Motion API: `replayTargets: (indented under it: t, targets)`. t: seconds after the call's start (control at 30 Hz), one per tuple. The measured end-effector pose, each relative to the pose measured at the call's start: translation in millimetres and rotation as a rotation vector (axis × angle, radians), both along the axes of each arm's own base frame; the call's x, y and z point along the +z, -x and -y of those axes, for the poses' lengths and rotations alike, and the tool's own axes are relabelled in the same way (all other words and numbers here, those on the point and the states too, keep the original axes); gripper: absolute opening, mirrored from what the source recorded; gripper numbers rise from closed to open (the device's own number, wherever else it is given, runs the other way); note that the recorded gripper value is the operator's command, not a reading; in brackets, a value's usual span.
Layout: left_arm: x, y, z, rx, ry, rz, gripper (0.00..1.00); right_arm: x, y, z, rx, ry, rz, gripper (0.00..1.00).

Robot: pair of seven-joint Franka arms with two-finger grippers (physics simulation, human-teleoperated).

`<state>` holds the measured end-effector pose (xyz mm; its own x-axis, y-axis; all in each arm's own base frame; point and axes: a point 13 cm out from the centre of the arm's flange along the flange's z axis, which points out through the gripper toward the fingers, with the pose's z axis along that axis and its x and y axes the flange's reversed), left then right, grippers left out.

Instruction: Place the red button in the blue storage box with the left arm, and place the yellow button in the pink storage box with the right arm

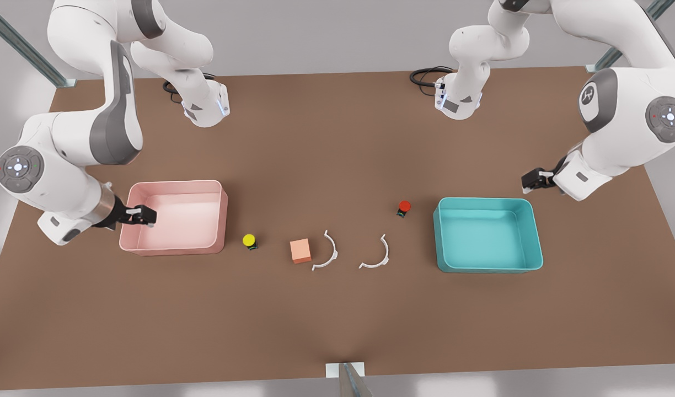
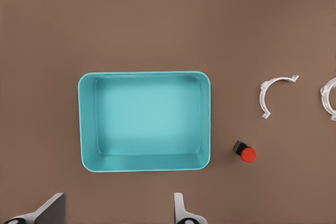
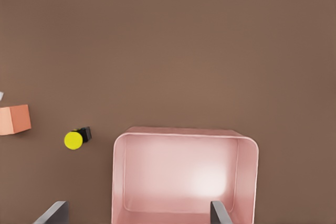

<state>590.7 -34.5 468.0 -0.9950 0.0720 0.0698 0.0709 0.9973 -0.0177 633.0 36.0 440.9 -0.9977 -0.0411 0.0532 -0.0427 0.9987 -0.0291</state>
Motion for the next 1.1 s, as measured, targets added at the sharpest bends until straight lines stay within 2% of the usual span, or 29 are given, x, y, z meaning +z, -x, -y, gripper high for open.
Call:
replayTargets:
  t: [0.1, 0.17, 0.3, 0.4, 0.5, 0.63, 0.83, 0.93, 1.1]
  targets:
    - [-3.6, -3.3, 20.8, -0.038, 0.005, 0.007, 1.0, 0.5, -2.5, 0.1, -0.002, -0.001, 0.01, 1.0]
    - [-30.5, 1.9, 98.3, -0.17, 0.001, -0.04, 1.0, 0.8, -3.6, 0.3, -0.003, -0.001, 0.015, 1.0]
    - [-98.3, 27.2, 255.1, -0.421, -0.007, -0.086, 1.0, 1.6, -5.2, 0.1, -0.005, -0.001, 0.022, 1.0]
    - [-157.5, 55.5, 309.6, -0.501, -0.018, -0.109, 1.0, -10.2, -8.2, -20.6, 0.026, -0.012, 0.01, 1.0]
    - [-209.3, 78.5, 309.2, -0.506, -0.031, -0.117, 1.0, -60.8, -10.2, -102.6, 0.139, -0.025, -0.04, 1.0]
    - [-266.4, 102.0, 287.6, -0.495, -0.042, -0.086, 1.0, -150.2, -13.5, -151.1, 0.175, -0.026, -0.109, 1.0]
    - [-327.6, 110.2, 269.4, -0.499, -0.043, 0.005, 1.0, -230.1, 25.1, -193.9, 0.193, -0.033, -0.165, 1.0]
    - [-348.9, 100.8, 267.2, -0.492, -0.032, 0.053, 1.0, -260.3, 42.6, -196.8, 0.175, -0.031, -0.18, 1.0]
    - [-383.4, 104.0, 264.8, -0.489, -0.017, 0.086, 1.0, -312.0, 53.0, -176.1, 0.108, -0.036, -0.173, 1.0]
